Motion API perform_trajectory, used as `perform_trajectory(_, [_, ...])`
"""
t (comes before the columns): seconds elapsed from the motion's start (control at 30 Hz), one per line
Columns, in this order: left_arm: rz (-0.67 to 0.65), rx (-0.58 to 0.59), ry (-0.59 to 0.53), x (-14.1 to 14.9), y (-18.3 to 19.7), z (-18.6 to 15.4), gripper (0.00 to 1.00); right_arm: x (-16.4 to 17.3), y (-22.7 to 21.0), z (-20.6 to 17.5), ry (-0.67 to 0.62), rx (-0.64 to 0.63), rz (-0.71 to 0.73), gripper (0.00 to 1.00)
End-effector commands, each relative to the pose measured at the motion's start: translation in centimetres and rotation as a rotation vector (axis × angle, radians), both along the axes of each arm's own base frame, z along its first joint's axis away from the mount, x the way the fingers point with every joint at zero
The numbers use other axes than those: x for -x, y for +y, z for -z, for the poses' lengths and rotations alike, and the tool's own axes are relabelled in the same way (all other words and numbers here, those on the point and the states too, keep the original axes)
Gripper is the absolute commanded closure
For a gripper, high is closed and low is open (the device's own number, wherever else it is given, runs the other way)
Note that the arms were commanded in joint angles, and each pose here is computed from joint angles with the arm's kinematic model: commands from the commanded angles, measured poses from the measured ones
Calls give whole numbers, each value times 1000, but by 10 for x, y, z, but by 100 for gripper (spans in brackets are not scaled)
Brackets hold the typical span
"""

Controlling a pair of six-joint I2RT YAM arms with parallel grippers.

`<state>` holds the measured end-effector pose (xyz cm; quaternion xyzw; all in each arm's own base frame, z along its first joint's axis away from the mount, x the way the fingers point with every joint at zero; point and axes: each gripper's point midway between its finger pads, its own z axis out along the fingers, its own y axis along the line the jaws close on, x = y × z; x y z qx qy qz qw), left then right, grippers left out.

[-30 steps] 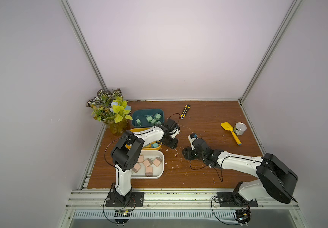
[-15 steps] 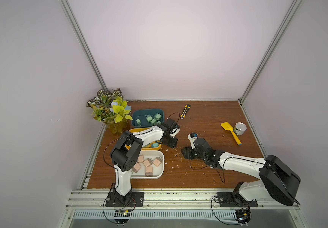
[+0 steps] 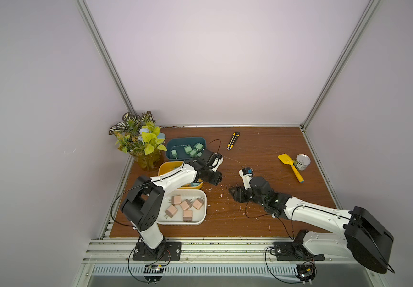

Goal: Place the plugs by color into the storage box
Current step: Pick up the plug from the center of the board, then place the plug in the storage box.

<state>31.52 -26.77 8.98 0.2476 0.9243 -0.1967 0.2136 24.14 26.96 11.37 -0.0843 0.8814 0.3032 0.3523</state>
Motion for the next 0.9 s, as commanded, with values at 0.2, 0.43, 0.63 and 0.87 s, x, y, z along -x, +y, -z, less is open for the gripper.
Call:
perform_trajectory(0.2, [-71, 45, -56, 28, 25, -46, 69, 6, 13, -31, -80, -60, -38, 36])
perform_trajectory(0.43, [-165, 37, -51, 51, 53, -49, 67, 12, 41, -38, -107, -44, -125, 36])
perform_trajectory(0.63, [-244, 37, -30, 67, 72, -45, 66, 19, 67, -28, -97, -36, -196, 36])
perform_trajectory(0.87, [-412, 127, -26, 68, 104, -43, 71, 22, 80, -23, -90, -34, -235, 39])
